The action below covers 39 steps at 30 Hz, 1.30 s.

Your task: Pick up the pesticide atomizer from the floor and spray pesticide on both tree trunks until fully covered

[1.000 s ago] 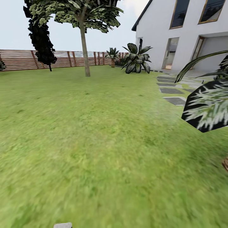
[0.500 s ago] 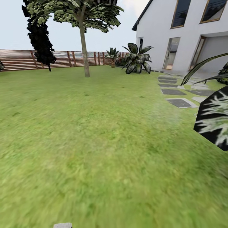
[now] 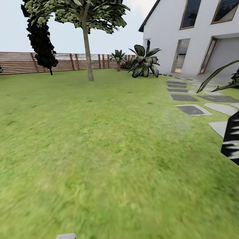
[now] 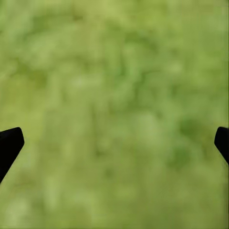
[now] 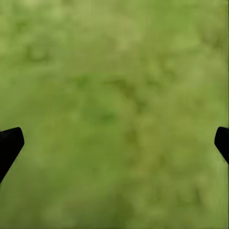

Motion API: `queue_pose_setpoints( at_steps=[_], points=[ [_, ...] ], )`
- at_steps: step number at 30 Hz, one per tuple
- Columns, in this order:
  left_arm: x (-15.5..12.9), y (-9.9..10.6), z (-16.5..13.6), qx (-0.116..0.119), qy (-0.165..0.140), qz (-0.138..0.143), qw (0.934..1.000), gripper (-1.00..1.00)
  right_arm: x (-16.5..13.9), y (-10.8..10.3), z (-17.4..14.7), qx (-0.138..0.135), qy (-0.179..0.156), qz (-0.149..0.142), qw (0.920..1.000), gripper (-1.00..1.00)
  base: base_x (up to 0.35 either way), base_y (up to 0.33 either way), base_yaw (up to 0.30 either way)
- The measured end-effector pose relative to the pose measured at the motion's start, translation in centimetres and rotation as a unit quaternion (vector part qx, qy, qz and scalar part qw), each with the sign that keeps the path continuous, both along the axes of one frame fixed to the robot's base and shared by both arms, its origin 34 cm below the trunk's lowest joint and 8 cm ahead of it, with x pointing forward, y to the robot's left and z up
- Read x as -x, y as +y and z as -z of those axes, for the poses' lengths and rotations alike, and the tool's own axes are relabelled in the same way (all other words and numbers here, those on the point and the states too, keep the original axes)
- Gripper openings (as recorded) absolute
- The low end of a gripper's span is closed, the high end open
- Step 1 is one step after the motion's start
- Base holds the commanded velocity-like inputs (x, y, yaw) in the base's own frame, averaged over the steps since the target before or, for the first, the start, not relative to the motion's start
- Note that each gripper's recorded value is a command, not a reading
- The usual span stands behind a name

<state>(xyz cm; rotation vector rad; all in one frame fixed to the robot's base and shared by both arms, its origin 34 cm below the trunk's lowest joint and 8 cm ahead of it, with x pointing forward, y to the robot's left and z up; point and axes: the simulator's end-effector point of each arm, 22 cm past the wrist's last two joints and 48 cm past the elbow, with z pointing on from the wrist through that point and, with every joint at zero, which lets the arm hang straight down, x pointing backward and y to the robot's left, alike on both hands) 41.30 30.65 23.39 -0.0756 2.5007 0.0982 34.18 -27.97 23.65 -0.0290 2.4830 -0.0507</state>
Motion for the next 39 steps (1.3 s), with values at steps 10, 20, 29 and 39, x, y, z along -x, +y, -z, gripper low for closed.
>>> queue_pose_setpoints(
  at_steps=[10, 20, 29, 39],
  points=[
    [0.00, 0.00, 0.00, 0.000, 0.000, 0.000, 1.0000, 1.00, 0.00, 0.00, 0.00, 0.000, 0.000, 0.000, 1.0000, 1.00, 0.343, 0.000, 0.000],
    [0.00, 0.00, 0.00, 0.000, 0.000, 0.000, 1.0000, 1.00, 0.00, 0.00, 0.00, 0.000, 0.000, 0.000, 1.0000, 1.00, 0.343, 0.000, 0.000],
    [0.00, -0.01, 0.00, 0.000, 0.000, 0.000, 1.0000, 1.00, 0.00, 0.00, 0.00, 0.000, 0.000, 0.000, 1.0000, 1.00, 0.343, 0.000, 0.000],
    [0.00, 0.00, 0.00, 0.000, 0.000, 0.000, 1.0000, 1.00, 0.00, 0.00, 0.00, 0.000, 0.000, 0.000, 1.0000, 1.00, 0.343, 0.000, 0.000]
  ],
)
